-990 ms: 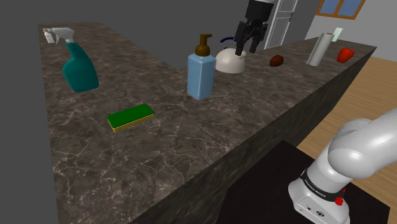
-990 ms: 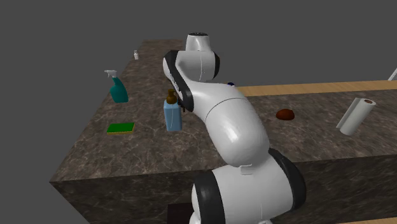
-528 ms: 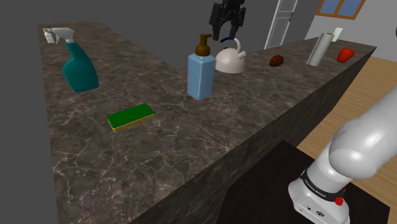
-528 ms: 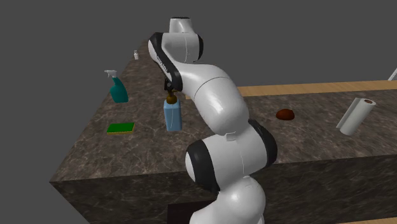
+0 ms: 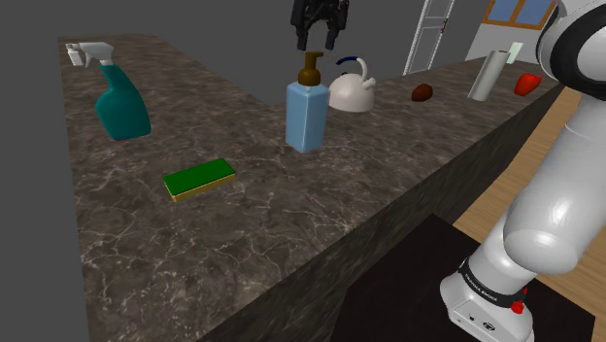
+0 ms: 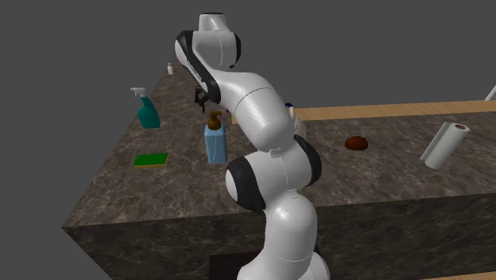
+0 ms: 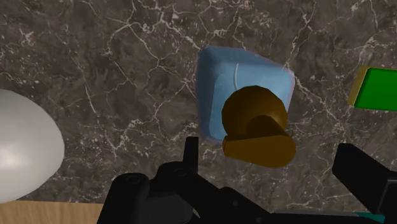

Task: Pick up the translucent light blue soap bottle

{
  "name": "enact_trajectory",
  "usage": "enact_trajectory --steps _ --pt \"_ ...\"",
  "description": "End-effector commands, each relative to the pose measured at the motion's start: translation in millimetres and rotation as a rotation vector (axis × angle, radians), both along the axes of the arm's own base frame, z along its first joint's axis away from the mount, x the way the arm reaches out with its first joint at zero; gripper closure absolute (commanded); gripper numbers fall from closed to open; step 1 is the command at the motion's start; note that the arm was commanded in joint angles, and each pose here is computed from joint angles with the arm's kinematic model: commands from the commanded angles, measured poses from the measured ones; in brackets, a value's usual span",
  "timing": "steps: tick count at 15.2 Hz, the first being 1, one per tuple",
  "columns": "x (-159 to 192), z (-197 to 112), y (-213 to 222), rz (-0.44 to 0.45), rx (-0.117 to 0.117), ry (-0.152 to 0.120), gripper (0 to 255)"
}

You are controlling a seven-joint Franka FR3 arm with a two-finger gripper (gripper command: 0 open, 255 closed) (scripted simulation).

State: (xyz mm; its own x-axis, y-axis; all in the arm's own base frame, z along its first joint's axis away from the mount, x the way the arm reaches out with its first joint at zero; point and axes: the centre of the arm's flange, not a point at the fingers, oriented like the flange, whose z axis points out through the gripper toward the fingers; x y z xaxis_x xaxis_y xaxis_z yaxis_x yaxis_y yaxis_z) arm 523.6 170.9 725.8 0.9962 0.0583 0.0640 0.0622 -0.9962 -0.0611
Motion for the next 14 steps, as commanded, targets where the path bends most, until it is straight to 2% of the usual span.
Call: enact_trajectory --steps 1,4,6,7,14 --pt "0 -10 0 0.0 0.0 0.0 0" --pt "0 -29 0 0.0 0.0 0.0 0" --pt "0 -29 0 0.0 0.0 0.0 0" --pt "1 -29 0 0.0 0.0 0.0 255" --pt "1 -28 0 0.0 0.0 0.0 255"
